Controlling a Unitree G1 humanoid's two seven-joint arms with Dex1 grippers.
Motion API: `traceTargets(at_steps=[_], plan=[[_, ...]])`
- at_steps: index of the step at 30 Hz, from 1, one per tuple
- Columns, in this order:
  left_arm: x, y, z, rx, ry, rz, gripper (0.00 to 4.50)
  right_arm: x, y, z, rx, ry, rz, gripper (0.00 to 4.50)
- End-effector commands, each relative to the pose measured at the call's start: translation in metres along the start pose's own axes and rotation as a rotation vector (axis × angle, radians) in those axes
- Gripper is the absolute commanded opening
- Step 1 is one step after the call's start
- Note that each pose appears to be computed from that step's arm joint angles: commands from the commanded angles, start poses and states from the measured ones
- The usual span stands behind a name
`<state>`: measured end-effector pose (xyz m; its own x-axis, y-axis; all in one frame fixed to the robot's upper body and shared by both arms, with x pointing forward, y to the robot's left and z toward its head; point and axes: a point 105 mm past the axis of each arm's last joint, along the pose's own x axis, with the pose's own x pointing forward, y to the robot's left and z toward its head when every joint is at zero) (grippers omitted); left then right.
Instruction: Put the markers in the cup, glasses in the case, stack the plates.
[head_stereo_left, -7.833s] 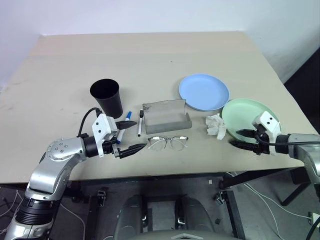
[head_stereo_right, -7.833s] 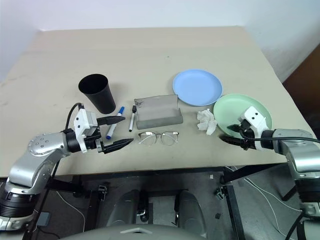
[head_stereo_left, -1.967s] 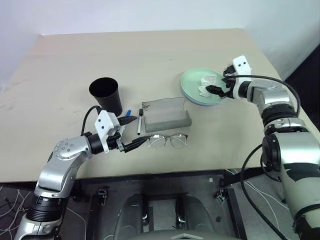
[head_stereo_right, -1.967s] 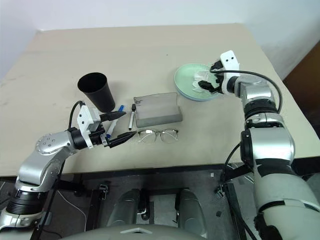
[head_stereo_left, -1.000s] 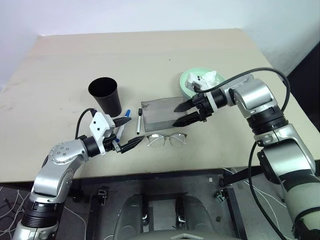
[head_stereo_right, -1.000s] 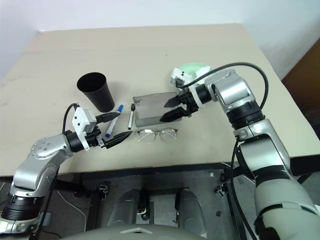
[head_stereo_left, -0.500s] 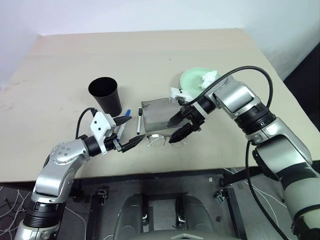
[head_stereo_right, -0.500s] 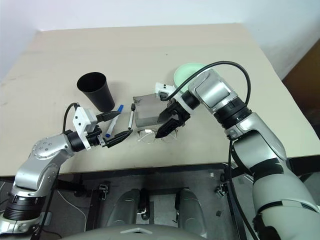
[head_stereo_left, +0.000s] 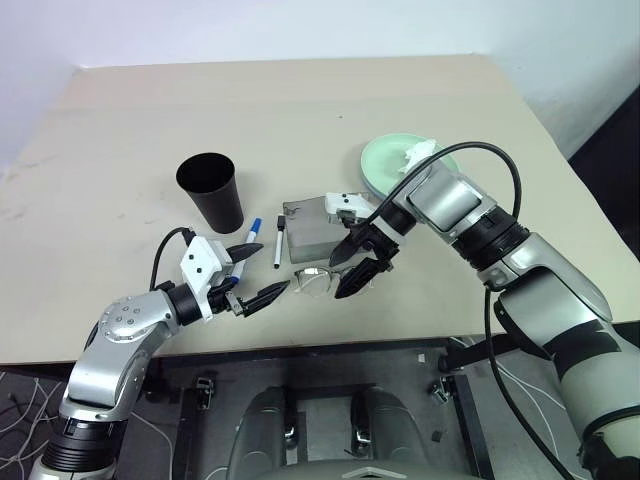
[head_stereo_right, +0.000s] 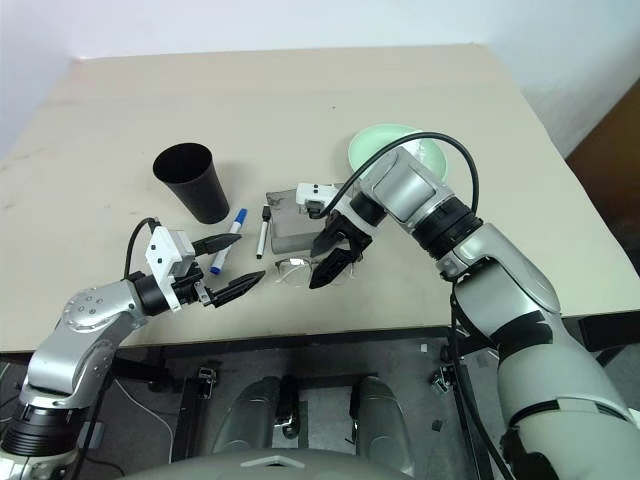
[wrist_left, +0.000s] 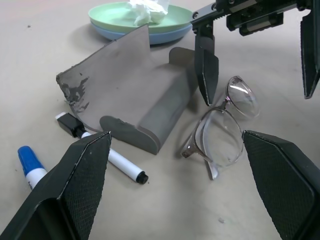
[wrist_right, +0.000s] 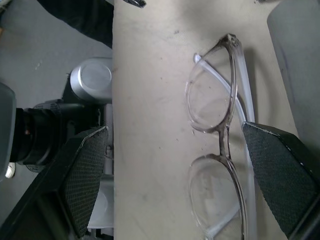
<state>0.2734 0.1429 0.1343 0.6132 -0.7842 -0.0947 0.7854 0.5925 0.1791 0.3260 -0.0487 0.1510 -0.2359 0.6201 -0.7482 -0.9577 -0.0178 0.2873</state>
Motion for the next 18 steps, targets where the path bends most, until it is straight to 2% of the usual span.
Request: traceTargets(at_steps=[1, 11, 17, 18], plan=[[-0.0018, -0.0035, 0.011, 0.042, -0.029, -0.008, 4.4, -0.0028, 0.0012, 0.0061, -0.054, 0.016, -0.007, 4.49], [-0.0002, -0.0048, 0.0103, 0.038, -0.03, -0.012, 4.4, -0.0029, 0.0019, 0.0072, -0.063, 0.019, -0.011, 4.49], [0.0016, -0.0042, 0.0101, 0.039, -0.033, -0.013, 4.4, -0.0023, 0.0017, 0.0063, -0.063, 0.027, -0.013, 2.65], [0.0018, -0.0042, 0.01, 0.039, -0.033, -0.013, 4.4, -0.0021, 0.0017, 0.0059, -0.064, 0.028, -0.013, 2.65]])
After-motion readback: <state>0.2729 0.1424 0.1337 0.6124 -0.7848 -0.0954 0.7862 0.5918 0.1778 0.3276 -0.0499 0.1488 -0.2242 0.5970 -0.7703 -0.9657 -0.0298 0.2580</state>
